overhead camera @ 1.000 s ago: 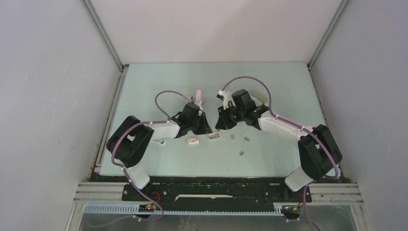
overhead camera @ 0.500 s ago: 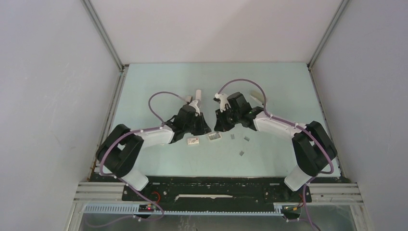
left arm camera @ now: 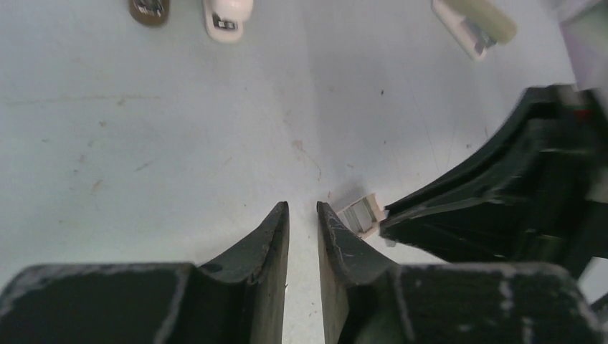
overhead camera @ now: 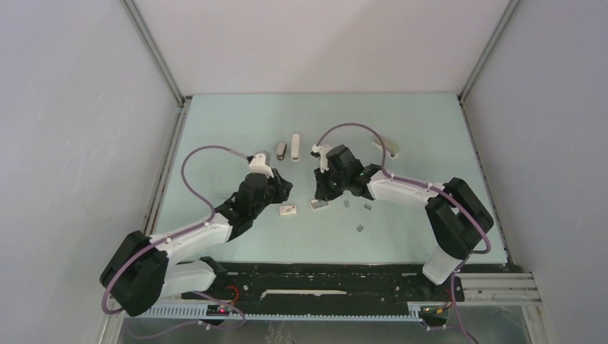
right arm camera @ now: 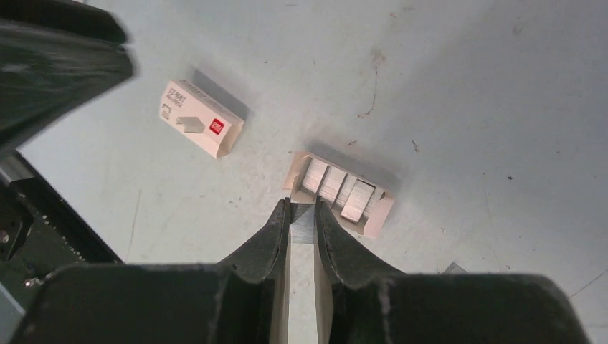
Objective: Unload the staples from the stapler
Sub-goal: Place the staple in the staple box.
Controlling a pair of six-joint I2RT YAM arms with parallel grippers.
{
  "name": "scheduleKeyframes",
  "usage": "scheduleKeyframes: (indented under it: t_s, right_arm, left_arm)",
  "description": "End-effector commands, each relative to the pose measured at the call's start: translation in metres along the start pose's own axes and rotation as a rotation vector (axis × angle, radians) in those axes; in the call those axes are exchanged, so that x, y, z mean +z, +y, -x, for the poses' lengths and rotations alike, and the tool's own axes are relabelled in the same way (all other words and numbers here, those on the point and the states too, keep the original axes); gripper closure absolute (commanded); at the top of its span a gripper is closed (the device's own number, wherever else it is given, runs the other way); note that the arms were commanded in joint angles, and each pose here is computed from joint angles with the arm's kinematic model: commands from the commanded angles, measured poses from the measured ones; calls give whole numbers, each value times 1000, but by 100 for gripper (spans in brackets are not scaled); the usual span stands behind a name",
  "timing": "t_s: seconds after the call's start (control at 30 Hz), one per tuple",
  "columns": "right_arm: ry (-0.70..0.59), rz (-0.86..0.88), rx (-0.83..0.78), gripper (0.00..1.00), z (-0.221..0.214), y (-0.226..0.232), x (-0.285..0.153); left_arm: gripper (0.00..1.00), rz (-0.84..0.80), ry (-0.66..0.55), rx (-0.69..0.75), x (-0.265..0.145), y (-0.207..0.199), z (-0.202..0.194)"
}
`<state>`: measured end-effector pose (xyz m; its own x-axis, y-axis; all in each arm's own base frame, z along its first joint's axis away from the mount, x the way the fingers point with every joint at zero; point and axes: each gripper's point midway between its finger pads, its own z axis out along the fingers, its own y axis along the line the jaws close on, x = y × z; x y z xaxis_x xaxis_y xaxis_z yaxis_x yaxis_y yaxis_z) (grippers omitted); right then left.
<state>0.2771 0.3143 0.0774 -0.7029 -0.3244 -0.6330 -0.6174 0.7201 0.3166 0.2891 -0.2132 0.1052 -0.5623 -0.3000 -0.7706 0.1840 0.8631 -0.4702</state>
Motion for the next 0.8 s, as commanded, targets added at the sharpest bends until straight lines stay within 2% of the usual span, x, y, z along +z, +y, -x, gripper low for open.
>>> scheduleKeyframes:
  t_s: [0.0,0.23,0.77]
  right_arm:
    - [-22,-45,17,85,15,3,11]
    - [8,-63,32,84,11,2,23]
    - [73,-84,38,83,-5,-4,39]
  left_arm:
    - [71,49,-194,59,-17,6,30]
    - [59,56,-263,58,-25,6,28]
    - [57,73,-280,89,-29,3,26]
